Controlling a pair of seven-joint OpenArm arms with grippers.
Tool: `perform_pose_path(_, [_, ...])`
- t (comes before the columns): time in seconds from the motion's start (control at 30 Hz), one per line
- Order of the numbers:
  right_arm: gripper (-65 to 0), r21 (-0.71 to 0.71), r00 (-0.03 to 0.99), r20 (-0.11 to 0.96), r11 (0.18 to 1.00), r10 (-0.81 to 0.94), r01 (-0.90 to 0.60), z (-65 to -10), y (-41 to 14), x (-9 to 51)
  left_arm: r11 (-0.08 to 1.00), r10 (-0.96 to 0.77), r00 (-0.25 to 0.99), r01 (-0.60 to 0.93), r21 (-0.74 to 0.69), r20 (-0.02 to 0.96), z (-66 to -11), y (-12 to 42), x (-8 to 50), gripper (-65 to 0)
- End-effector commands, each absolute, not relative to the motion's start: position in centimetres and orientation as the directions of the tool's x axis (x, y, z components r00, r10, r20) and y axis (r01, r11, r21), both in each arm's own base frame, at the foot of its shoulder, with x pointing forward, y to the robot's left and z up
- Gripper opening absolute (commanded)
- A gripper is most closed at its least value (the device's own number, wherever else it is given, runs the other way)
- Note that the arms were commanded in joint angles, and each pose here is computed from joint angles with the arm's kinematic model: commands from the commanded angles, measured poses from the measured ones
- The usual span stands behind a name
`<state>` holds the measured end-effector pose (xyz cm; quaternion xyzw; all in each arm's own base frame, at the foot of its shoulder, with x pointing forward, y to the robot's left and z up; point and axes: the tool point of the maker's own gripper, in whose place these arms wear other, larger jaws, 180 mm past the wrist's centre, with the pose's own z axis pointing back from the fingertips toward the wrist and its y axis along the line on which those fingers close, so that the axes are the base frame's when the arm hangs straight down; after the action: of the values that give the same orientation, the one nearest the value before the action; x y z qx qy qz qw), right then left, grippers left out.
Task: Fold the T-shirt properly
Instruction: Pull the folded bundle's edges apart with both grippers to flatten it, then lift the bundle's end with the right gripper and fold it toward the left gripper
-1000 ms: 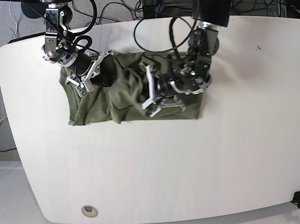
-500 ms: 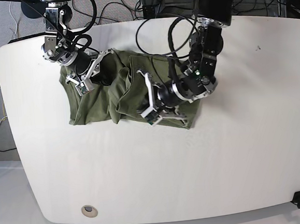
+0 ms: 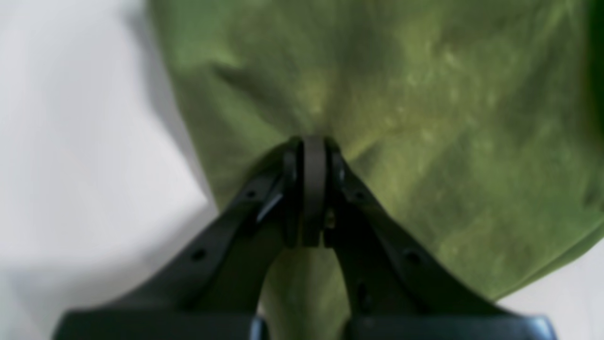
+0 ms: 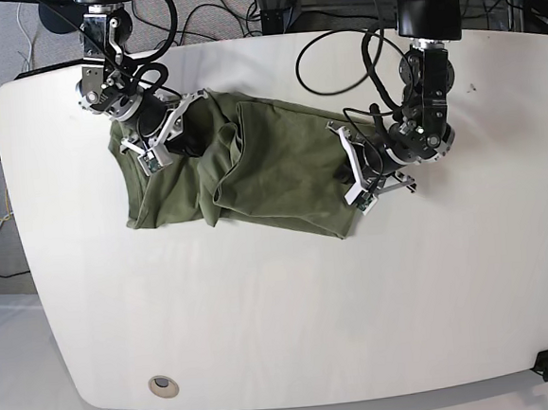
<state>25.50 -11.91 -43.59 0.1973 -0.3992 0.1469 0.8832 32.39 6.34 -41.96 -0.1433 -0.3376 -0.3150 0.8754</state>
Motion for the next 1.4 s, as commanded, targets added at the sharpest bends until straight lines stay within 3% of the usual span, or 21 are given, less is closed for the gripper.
perform_pose_path(0.0, [-65.0,0.183,0.728,0.651,0.885,0.218,-0.428,-46.4,-13.0,22.9,0.760,-0.474,0.576,0.650,-0.021,0.666,-42.1,6.9,32.5,-65.0])
perform_pose_path(0.3, [-65.0,0.061,0.626,0.742,0.906,0.240,-0.420,-41.2,-14.1,26.2,0.824,-0.465,0.699,0.566,-0.022,0.544,-45.8,14.2,26.3,-65.0])
perform_pose_path(0.53, [-21.0,-0.017,0.559,0.819,0.978,0.133,-0.207,-34.5,-19.1,28.0,0.847,-0.449,0.690,0.531,0.024,0.568,-44.1,15.8,25.6,-65.0])
perform_pose_path(0.63, [-11.6,0.070,0.595,0.803,0.990,0.018,-0.125,-33.9,-21.5,27.7,0.848,-0.449,0.691,0.530,0.025,0.567,-44.1,15.9,25.4,-65.0])
perform_pose_path(0.97, [-11.4,0.398,0.634,0.712,0.917,-0.303,-0.008,-36.2,-24.0,25.6,0.849,-0.448,0.693,0.529,0.024,0.566,-44.1,15.9,25.4,-65.0])
perform_pose_path(1.37, [-11.6,0.515,0.664,0.627,0.856,-0.407,0.038,-39.6,-21.7,25.3,0.848,-0.449,0.693,0.529,0.025,0.565,-44.1,16.0,25.4,-65.0])
